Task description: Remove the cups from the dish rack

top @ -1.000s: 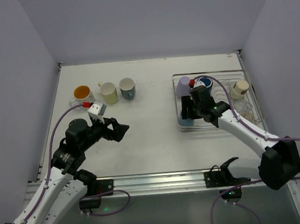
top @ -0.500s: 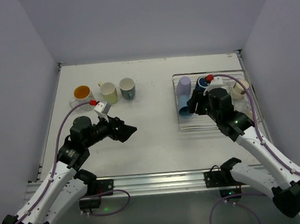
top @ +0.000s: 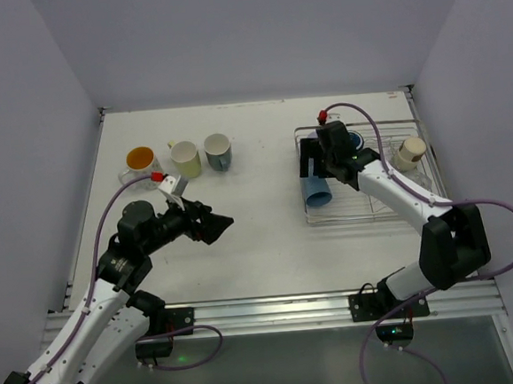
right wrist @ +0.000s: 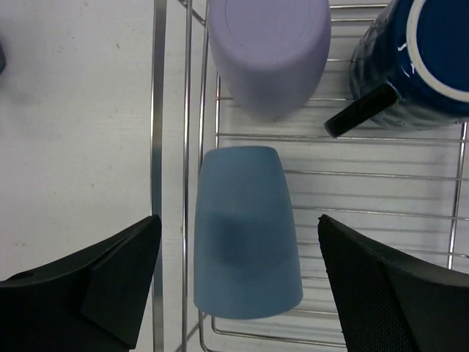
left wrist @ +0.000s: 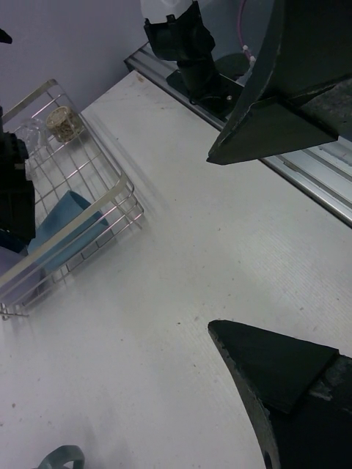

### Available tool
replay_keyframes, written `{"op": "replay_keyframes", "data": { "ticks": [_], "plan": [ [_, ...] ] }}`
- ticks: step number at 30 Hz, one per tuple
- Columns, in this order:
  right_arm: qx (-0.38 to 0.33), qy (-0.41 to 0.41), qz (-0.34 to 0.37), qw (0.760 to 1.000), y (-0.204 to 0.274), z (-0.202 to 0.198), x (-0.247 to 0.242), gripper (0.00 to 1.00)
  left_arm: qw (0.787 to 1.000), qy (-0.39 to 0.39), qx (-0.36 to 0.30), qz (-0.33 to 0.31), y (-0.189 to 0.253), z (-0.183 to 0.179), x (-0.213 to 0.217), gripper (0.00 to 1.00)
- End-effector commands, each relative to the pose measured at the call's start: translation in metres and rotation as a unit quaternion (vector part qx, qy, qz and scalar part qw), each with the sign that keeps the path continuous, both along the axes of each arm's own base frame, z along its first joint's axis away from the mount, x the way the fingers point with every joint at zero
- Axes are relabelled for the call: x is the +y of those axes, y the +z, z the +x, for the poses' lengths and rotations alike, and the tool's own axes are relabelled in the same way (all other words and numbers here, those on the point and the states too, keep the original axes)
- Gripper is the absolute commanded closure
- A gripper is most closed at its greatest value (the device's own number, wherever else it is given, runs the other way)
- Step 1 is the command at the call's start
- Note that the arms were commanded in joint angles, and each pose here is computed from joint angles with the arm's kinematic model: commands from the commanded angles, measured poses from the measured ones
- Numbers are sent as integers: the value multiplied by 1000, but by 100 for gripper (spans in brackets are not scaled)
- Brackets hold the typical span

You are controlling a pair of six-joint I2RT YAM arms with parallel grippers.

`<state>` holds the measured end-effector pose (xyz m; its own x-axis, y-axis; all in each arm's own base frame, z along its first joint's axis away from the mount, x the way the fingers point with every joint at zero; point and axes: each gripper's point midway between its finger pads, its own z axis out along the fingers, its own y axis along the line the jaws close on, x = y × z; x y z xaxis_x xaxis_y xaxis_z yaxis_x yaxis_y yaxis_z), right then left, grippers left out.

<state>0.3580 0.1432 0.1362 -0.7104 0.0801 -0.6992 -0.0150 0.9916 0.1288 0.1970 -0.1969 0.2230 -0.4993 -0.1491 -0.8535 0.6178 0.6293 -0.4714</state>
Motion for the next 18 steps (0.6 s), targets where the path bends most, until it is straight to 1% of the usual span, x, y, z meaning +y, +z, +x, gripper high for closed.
{"op": "replay_keyframes", "data": {
  "ticks": [1,2,5,7,8,13,18],
  "plan": [
    [14,-9,-23,1000,-6,15,-3,10,1000,-7,-6,3,-3,-2,0,9],
    [19,-10,-24,999,-9,18,-3,10,1000,-8,-5,3,-3,-3,0,9],
    [44,-12,-29,999,-27,20,-4,18,1000,-9,-7,0,-2,-4,0,9],
    [62,-13,-37,997,-39,20,-5,23,1000,-13,-5,-1,-2,-6,-1,9],
    [65,-11,-39,997,-41,20,-4,23,1000,-14,-5,-2,-2,-6,-1,9],
    [88,-4,-48,995,-55,19,-4,24,1000,-16,-2,-2,-3,-4,-3,9],
    [104,4,-46,994,-61,17,-4,16,1000,-19,1,-9,-1,-3,-6,9]
  ]
}}
